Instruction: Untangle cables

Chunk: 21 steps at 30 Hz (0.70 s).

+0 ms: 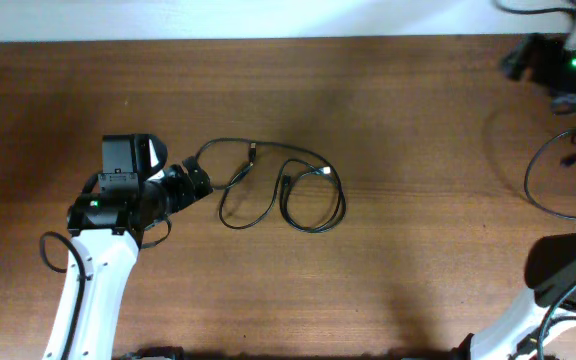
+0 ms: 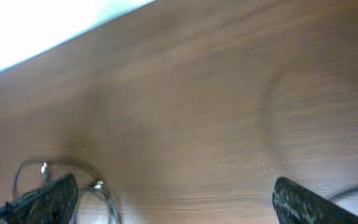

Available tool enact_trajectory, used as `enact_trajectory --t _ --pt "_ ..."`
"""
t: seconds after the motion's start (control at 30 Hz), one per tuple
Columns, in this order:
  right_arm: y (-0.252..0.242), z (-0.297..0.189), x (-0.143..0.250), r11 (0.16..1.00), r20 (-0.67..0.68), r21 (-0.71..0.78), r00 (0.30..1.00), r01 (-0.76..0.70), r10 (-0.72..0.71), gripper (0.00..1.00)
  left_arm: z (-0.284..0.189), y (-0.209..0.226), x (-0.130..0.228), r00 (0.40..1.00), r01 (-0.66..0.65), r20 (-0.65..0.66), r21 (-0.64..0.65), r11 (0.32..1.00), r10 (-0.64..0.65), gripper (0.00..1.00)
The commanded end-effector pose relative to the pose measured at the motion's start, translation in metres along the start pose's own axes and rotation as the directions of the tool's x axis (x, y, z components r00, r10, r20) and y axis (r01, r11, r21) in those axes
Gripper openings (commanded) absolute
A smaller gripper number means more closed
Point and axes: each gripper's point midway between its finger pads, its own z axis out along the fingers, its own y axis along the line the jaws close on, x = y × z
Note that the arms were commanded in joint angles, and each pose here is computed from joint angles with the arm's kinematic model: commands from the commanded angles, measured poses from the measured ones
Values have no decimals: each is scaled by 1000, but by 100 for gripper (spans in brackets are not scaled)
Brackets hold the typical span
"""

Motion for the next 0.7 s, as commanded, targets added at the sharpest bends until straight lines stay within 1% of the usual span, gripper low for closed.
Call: enact_trajectory --t 0.0,0.03,0.1,0.13,0.23,0.3,0.37,0.43,0.5,0.53,0.6,0.63,0.67 --pt "63 24 32 997 -128 -79 992 -6 -4 99 0 -2 -1 1000 -18 0 7 1000 18 99" --pt "86 36 48 995 -191 -86 981 -43 25 99 0 -2 -1 1000 -18 0 8 1000 18 99" --pt "117 56 72 992 -267 -84 961 -95 70 99 0 -2 -1 1000 -18 0 7 1000 18 99" --pt "140 71 91 990 -312 -86 947 -109 77 99 0 -2 -1 1000 -18 0 8 1000 18 99" --pt "184 102 130 979 -380 -67 912 -195 156 99 0 -2 -1 1000 -18 0 8 1000 18 99" --pt "212 117 163 978 -425 -62 892 -201 156 99 0 -2 -1 1000 -18 0 8 1000 18 99" --pt "234 133 195 979 -457 -59 877 -197 149 99 0 -2 -1 1000 -18 0 8 1000 18 99" --pt "247 152 228 970 -489 -30 850 -242 197 99 0 -2 -1 1000 -18 0 8 1000 18 99" --pt "254 168 255 969 -506 -28 840 -246 198 98 0 -2 -1 1000 -18 1 8 1000 18 99" --pt "256 173 265 970 -512 -31 838 -240 191 96 0 -2 -1 1000 -18 0 8 1000 18 99" --pt "255 179 279 976 -516 -25 839 -217 173 82 0 -2 -1 1000 -18 0 8 1000 18 99" --pt "249 182 281 980 -495 2 852 -197 172 79 0 -2 -1 1000 -18 0 7 1000 18 99" --pt "249 183 285 983 -489 11 856 -183 165 73 0 -2 -1 1000 -18 0 7 1000 18 99"
